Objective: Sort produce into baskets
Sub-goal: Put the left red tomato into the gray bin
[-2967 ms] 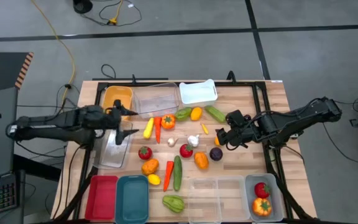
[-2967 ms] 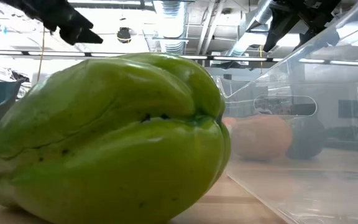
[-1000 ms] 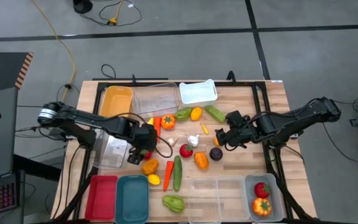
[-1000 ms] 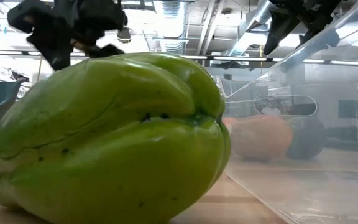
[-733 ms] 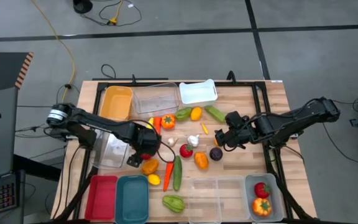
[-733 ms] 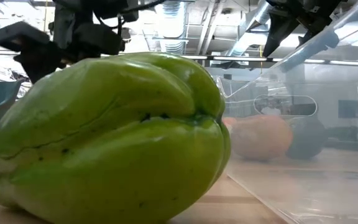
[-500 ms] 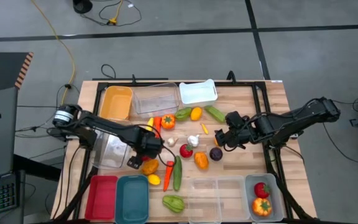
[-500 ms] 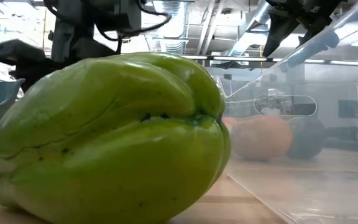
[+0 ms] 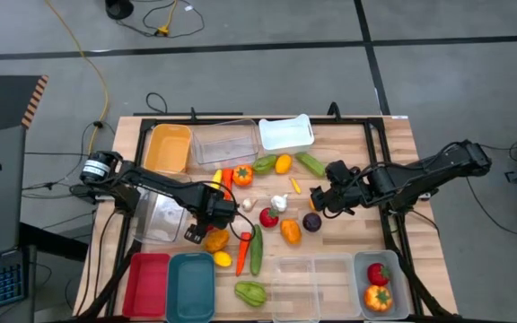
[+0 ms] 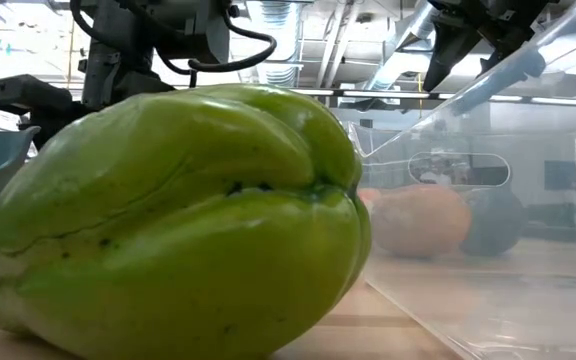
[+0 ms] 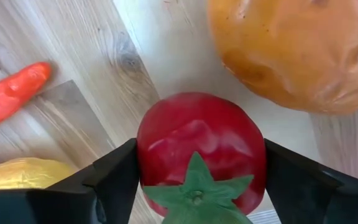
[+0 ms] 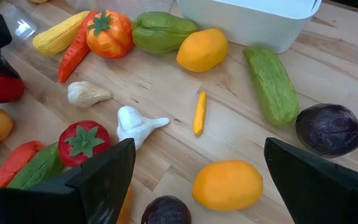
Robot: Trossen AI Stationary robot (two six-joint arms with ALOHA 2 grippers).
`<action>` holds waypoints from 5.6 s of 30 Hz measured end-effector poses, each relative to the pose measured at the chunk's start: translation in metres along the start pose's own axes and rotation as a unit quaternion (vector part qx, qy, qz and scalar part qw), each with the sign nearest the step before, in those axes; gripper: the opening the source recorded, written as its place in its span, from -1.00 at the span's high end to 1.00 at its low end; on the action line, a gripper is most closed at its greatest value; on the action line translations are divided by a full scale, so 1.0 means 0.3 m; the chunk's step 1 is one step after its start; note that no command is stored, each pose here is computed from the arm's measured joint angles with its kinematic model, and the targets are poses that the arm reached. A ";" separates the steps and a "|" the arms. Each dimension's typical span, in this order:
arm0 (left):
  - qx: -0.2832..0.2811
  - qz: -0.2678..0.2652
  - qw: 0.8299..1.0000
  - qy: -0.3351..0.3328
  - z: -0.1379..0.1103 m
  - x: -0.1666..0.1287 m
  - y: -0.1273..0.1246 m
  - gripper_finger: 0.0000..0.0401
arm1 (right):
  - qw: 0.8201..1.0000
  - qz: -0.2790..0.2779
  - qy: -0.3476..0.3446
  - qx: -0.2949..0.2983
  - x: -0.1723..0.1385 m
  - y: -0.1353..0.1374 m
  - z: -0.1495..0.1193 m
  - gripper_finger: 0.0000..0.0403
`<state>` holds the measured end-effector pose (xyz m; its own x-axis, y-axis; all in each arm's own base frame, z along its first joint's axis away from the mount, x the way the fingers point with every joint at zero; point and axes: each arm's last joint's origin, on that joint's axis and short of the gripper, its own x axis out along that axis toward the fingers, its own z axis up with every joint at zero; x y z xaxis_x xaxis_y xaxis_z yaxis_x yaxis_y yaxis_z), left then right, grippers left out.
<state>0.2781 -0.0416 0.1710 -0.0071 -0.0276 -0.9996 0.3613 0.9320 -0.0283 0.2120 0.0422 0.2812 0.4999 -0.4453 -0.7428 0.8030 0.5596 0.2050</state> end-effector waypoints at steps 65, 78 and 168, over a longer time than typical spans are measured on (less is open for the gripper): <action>-0.117 0.241 0.836 -0.479 0.332 -0.493 0.172 -0.33 | 0.966 0.210 -0.086 0.123 -0.045 0.127 0.093 -0.89; -0.107 0.243 0.833 -0.485 0.368 -0.460 0.178 -0.33 | 0.967 0.204 -0.087 0.127 0.015 0.154 0.105 -0.90; -0.142 0.173 0.888 -0.403 0.250 -0.501 0.056 -0.60 | 0.901 0.138 0.400 -0.093 -0.382 -0.053 -0.499 -0.73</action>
<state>0.3551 -0.0488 0.3210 0.7689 0.1348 -0.6250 -0.0379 0.9854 0.1659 0.0934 0.1889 0.2677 0.2183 0.3348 -0.9167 0.5778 0.7126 0.3978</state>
